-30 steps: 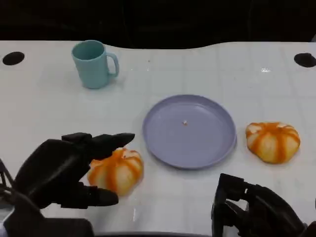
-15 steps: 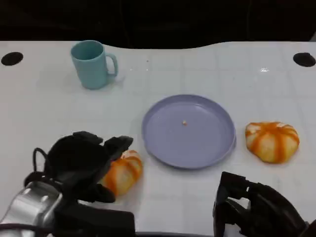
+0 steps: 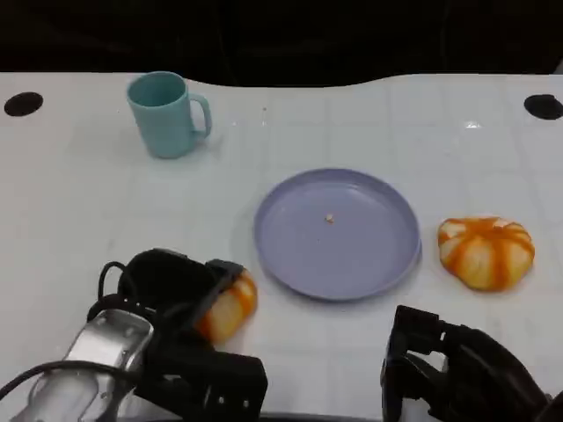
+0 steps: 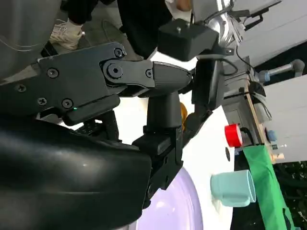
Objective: Grasp the bread from the table and place it into the plate.
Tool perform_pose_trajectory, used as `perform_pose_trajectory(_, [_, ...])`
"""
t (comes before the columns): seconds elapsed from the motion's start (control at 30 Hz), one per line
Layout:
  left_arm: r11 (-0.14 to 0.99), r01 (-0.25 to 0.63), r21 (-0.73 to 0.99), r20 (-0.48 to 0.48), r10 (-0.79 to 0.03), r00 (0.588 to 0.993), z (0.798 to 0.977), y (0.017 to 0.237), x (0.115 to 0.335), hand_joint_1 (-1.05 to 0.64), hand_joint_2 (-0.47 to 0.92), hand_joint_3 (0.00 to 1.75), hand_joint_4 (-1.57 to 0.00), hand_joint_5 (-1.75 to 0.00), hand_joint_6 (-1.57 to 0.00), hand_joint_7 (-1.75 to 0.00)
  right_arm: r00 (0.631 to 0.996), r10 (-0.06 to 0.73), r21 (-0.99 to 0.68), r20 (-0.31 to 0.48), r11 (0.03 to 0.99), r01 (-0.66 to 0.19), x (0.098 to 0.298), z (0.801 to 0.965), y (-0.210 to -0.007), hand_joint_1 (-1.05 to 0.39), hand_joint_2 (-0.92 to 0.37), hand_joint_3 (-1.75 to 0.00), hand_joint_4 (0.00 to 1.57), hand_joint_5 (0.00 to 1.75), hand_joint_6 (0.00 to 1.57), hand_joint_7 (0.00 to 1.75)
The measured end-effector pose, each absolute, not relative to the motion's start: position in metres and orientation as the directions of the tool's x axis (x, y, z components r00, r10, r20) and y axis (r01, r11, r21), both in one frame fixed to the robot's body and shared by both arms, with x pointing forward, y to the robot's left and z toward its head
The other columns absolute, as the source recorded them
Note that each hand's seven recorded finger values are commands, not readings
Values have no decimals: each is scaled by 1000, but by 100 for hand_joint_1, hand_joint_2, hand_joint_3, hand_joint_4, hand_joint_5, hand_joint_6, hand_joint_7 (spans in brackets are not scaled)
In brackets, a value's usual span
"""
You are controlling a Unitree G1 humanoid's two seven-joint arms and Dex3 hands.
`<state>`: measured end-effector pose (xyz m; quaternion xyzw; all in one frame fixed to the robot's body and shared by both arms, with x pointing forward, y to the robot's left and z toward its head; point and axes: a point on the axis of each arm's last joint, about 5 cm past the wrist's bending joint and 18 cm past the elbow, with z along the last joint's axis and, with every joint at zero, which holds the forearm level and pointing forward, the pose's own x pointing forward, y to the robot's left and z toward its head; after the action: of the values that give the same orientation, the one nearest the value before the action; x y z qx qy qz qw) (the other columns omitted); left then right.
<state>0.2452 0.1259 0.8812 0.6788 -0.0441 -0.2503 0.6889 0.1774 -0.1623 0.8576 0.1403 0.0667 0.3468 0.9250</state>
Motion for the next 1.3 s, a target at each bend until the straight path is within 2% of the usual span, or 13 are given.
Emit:
perform_pose_trajectory(0.03, [-42, 282, 958, -274, -408, 871, 880, 126, 247, -44, 92, 23, -68, -112, -79, -10, 750, 660, 305, -26, 720, -623, 177, 858, -162, -49, -92, -41, 59, 175, 45, 166])
perform_pose_trajectory(0.13, [0, 242, 970, -218, -428, 877, 877, 128, 250, -37, 92, 37, -76, -135, -102, -21, 750, 661, 305, -26, 720, -624, 177, 858, -162, -49, -92, -41, 59, 175, 45, 165])
perform_pose_trajectory(0.17, [20, 216, 976, -186, -436, 881, 875, 130, 250, -37, 92, 42, -72, -148, -100, -37, 750, 661, 306, -26, 720, -623, 177, 858, -162, -49, -92, -41, 59, 175, 45, 165])
perform_pose_trajectory(0.23, [63, 172, 983, -127, -446, 886, 871, 132, 249, -39, 92, 45, -69, -154, -85, -68, 750, 661, 307, -28, 720, -623, 177, 857, -163, -48, -92, -41, 59, 175, 45, 165])
perform_pose_trajectory(0.3, [105, 126, 986, -66, -449, 891, 866, 135, 247, -41, 92, 44, -69, -155, -82, -74, 746, 666, 308, -26, 715, -628, 178, 857, -162, -48, -92, -41, 59, 175, 45, 165])
perform_pose_trajectory(0.4, [186, 56, 981, 33, -444, 896, 858, 139, 244, -39, 92, 43, -67, -172, -74, -103, 745, 666, 307, -25, 715, -629, 178, 857, -162, -48, -92, -40, 60, 175, 45, 165])
perform_pose_trajectory(0.53, [273, -53, 960, 162, -391, 906, 855, 144, 243, -36, 92, 40, -70, -175, -70, -116, 745, 666, 304, -23, 715, -630, 178, 857, -162, -49, -92, -39, 60, 175, 46, 165])
perform_pose_trajectory(0.7, [362, -110, 926, 235, -323, 917, 854, 142, 240, -35, 92, 36, -72, -175, -66, -131, 746, 666, 305, -24, 715, -629, 178, 857, -162, -49, -92, -39, 61, 175, 46, 166])
perform_pose_trajectory(0.73, [373, -116, 920, 243, -315, 917, 854, 141, 239, -34, 92, 36, -73, -175, -61, -148, 746, 666, 305, -24, 715, -629, 178, 857, -162, -49, -92, -40, 61, 175, 46, 166])
perform_pose_trajectory(0.83, [399, -142, 906, 269, -284, 920, 859, 141, 240, -31, 91, 32, -74, -175, -57, -168, 746, 666, 304, -23, 716, -629, 178, 857, -162, -49, -92, -40, 61, 175, 46, 166])
perform_pose_trajectory(0.97, [458, -182, 870, 317, -236, 919, 866, 141, 243, -30, 89, 28, -76, -175, -56, -171, 745, 666, 308, -27, 715, -628, 178, 856, -162, -49, -92, -39, 61, 175, 46, 165])
perform_pose_trajectory(1.2, [608, -167, 776, 358, -206, 911, 881, 130, 248, -31, 87, 28, -79, -175, -66, -152, 746, 665, 303, -30, 717, -628, 179, 855, -163, -48, -92, -41, 61, 175, 45, 165])
perform_pose_trajectory(1.3, [617, -154, 772, 369, -237, 899, 888, 122, 255, -31, 82, 32, -80, -175, -76, -131, 743, 668, 303, -28, 715, -631, 179, 855, -163, -47, -92, -43, 60, 175, 44, 165])
